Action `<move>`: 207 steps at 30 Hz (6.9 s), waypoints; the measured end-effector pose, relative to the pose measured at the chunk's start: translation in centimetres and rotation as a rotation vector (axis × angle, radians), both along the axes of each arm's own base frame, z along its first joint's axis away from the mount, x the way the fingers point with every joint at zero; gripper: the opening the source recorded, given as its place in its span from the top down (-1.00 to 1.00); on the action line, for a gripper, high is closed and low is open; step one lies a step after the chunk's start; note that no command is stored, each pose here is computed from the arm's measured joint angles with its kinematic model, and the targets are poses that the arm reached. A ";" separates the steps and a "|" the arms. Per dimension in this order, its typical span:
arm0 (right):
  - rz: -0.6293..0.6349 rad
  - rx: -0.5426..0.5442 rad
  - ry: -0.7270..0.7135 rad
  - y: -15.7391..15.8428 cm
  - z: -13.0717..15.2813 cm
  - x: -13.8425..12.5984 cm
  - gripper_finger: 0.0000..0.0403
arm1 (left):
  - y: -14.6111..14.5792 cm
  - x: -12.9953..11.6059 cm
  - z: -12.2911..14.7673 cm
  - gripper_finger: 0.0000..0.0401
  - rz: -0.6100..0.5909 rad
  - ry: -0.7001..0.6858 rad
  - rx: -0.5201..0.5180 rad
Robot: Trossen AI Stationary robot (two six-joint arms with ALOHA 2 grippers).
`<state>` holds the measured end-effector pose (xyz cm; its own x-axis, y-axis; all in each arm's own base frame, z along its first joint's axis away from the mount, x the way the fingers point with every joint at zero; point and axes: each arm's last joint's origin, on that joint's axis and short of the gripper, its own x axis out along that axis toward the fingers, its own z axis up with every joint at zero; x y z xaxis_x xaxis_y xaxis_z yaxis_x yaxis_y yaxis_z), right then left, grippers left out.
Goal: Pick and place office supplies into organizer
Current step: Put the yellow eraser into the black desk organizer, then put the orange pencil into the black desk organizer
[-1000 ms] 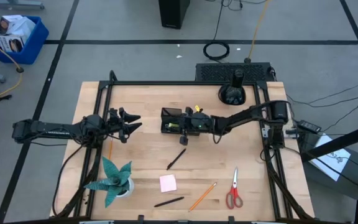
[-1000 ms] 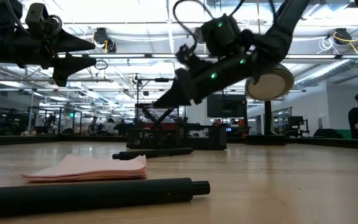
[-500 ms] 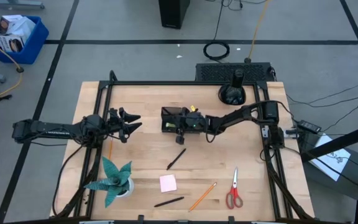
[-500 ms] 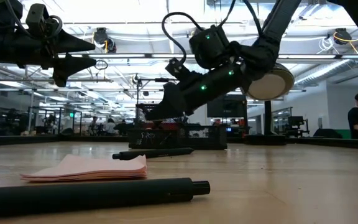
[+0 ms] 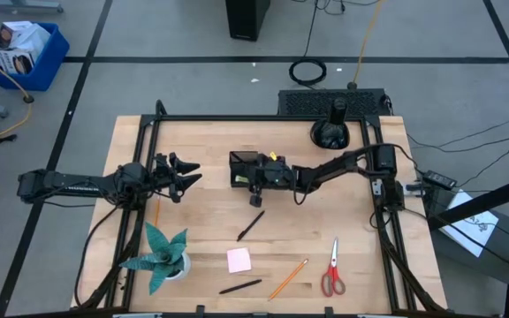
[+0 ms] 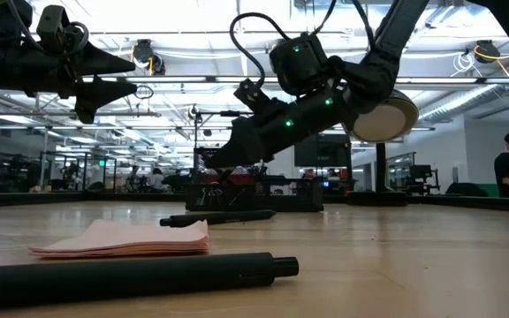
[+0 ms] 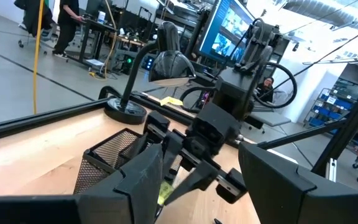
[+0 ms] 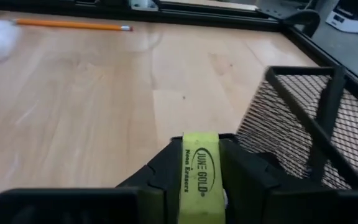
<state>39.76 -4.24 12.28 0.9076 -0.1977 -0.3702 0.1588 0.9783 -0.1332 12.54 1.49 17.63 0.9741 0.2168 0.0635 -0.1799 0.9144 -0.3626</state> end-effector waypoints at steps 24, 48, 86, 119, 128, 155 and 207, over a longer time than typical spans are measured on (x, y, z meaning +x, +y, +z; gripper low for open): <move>0.332 0.025 0.135 7.4 5.9 -4.1 0.23 | 0.0 0.0 -0.5 -0.08 0.000 0.052 -0.006; 0.795 0.249 0.200 16.8 1.3 -15.8 0.32 | 0.1 0.0 -0.2 -0.08 0.034 0.011 -0.062; 0.779 0.084 0.191 18.8 -5.7 -18.3 0.36 | 0.2 0.0 -0.3 -0.08 0.066 -0.006 -0.143; 0.660 0.101 0.127 17.2 -6.2 -18.7 0.91 | 0.2 0.0 -0.3 -0.08 0.070 -0.024 -0.200; 0.575 0.062 0.057 16.1 -5.7 -17.8 0.87 | 0.1 0.0 -0.2 -0.08 0.036 -0.025 -0.193; 0.294 -0.284 -0.187 14.0 -0.4 -16.4 0.88 | 0.2 0.0 -0.6 -0.08 0.046 0.012 -0.221; 0.346 -0.289 -0.069 10.6 1.5 -12.3 0.89 | -0.6 12.6 -0.7 -0.08 -0.606 0.497 -0.831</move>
